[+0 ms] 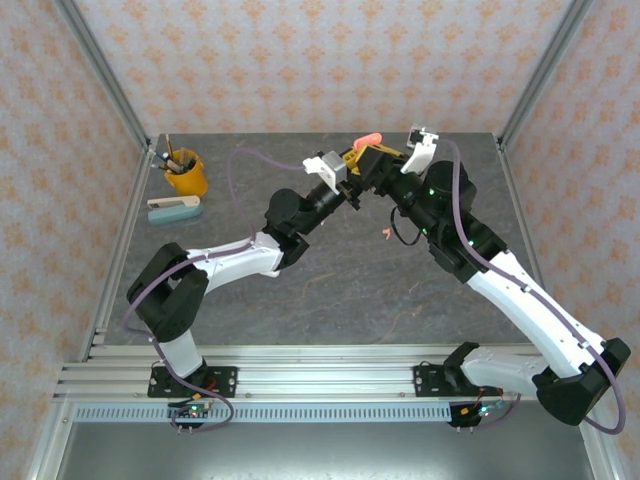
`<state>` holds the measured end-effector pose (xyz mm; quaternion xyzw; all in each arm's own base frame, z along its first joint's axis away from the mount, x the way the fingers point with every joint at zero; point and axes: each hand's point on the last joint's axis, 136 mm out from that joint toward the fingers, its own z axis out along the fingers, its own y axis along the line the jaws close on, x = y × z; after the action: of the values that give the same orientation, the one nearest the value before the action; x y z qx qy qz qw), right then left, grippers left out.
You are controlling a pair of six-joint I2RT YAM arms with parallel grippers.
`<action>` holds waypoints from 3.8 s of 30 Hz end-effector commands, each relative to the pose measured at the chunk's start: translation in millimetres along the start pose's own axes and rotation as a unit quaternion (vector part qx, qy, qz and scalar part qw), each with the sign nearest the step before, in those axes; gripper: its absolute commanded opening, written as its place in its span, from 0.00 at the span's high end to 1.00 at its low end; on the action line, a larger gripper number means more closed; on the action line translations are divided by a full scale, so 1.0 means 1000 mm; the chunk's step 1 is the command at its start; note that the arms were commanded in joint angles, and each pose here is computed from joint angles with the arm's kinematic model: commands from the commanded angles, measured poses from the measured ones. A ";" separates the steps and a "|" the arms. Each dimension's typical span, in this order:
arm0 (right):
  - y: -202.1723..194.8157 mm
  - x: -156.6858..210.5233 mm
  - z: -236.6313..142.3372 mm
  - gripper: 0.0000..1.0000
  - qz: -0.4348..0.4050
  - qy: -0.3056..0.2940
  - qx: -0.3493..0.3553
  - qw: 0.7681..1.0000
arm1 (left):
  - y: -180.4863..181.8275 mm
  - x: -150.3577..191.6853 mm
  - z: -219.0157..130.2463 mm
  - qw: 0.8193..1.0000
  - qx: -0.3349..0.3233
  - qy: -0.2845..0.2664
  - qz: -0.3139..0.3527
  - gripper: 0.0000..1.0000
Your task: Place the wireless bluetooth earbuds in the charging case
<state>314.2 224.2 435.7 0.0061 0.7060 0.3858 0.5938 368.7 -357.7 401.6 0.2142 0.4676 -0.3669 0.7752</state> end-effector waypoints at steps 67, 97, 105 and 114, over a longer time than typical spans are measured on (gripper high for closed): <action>-0.027 0.037 -0.011 0.40 0.003 0.211 0.113 0.971 | 0.003 0.017 -0.010 1.000 -0.017 0.017 -0.013 1.00; -0.056 0.053 -0.027 0.54 0.037 0.198 0.170 0.965 | -0.001 0.091 -0.048 0.996 -0.008 0.078 -0.030 1.00; -0.070 0.082 -0.022 0.53 0.045 0.222 0.178 0.958 | -0.003 0.103 -0.052 0.995 -0.002 0.090 -0.032 1.00; -0.076 0.094 -0.014 0.53 0.040 0.235 0.183 0.954 | -0.003 0.108 -0.049 0.995 0.000 0.093 -0.038 1.00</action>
<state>304.0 202.9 312.2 0.0504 0.8890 0.2559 0.3763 374.7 -362.7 271.1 0.2300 0.5706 -0.3603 0.7012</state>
